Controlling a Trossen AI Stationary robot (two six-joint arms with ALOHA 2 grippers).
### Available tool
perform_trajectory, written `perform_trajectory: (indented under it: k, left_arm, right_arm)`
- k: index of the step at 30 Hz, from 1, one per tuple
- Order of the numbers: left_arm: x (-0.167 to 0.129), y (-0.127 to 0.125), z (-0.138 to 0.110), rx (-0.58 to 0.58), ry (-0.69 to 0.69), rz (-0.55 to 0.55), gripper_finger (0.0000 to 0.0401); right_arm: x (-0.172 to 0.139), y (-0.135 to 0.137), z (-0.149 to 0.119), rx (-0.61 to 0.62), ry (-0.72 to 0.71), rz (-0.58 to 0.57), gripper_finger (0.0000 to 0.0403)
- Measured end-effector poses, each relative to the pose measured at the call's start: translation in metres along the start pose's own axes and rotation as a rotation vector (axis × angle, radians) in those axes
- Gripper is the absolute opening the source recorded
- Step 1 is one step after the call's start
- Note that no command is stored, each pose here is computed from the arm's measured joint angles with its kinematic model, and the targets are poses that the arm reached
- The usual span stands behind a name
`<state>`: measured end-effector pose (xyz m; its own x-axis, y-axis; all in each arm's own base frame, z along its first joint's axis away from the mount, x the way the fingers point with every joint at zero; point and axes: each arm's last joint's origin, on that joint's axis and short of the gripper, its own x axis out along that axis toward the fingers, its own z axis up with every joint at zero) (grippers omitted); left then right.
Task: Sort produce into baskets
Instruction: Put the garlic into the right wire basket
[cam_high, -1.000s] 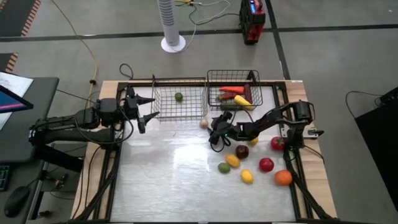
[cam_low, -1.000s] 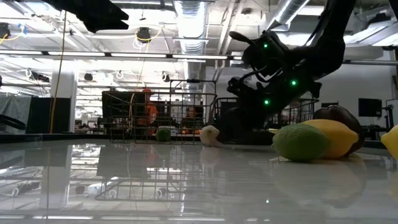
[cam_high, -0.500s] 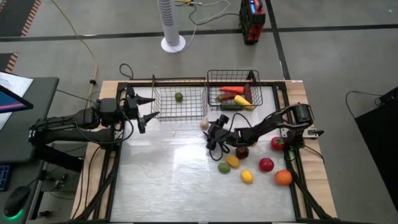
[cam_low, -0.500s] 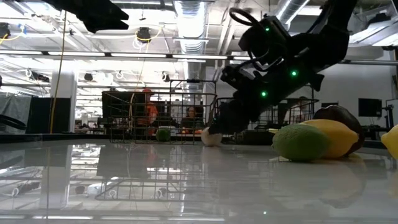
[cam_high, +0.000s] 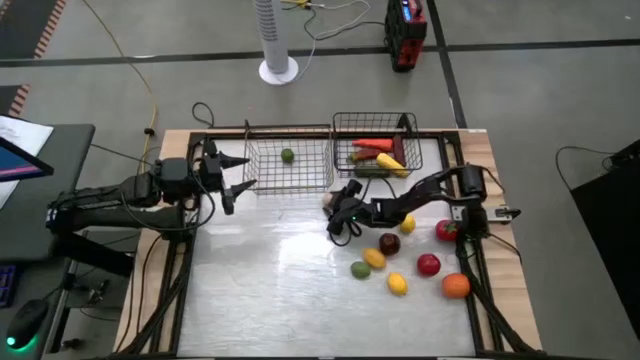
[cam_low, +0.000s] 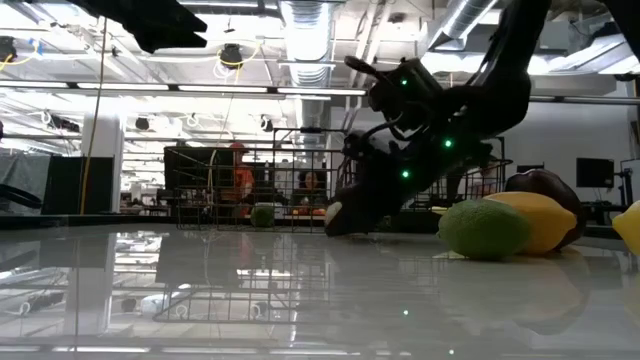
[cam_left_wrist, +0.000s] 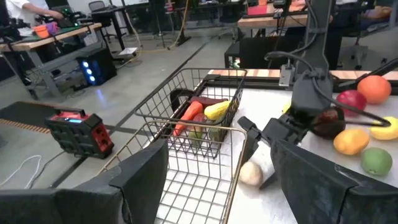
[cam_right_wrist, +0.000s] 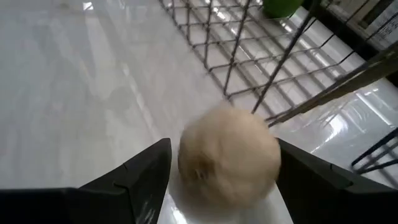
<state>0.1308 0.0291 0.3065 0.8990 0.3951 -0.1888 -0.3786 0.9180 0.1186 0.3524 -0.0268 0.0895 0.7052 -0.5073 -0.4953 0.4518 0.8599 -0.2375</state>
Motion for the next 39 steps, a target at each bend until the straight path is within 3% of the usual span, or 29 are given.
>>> perform_trajectory:
  k: [12,25,29,34,39]
  left_arm:
    - [0.000,0.000,-0.001,0.003,0.009,-0.002,0.0272]
    - [0.000,0.000,-0.001,0.003,0.009,-0.002,0.0272]
    - [0.000,0.000,-0.001,0.002,0.009,-0.002,0.0272]
    - [0.000,0.000,-0.001,0.004,0.014,-0.002,0.0272]
    - [0.000,0.000,-0.001,-0.003,0.011,-0.001,0.0272]
  right_arm:
    - [0.002,0.000,0.008,0.024,-0.038,-0.033,0.0265]
    - [0.002,-0.001,0.010,0.042,-0.054,-0.037,0.0127]
    - [-0.002,0.006,0.009,0.027,-0.049,-0.018,0.0131]
    - [-0.029,0.024,0.020,0.019,-0.021,0.053,0.0138]
    - [-0.069,0.040,0.060,-0.012,-0.129,0.121,0.0136]
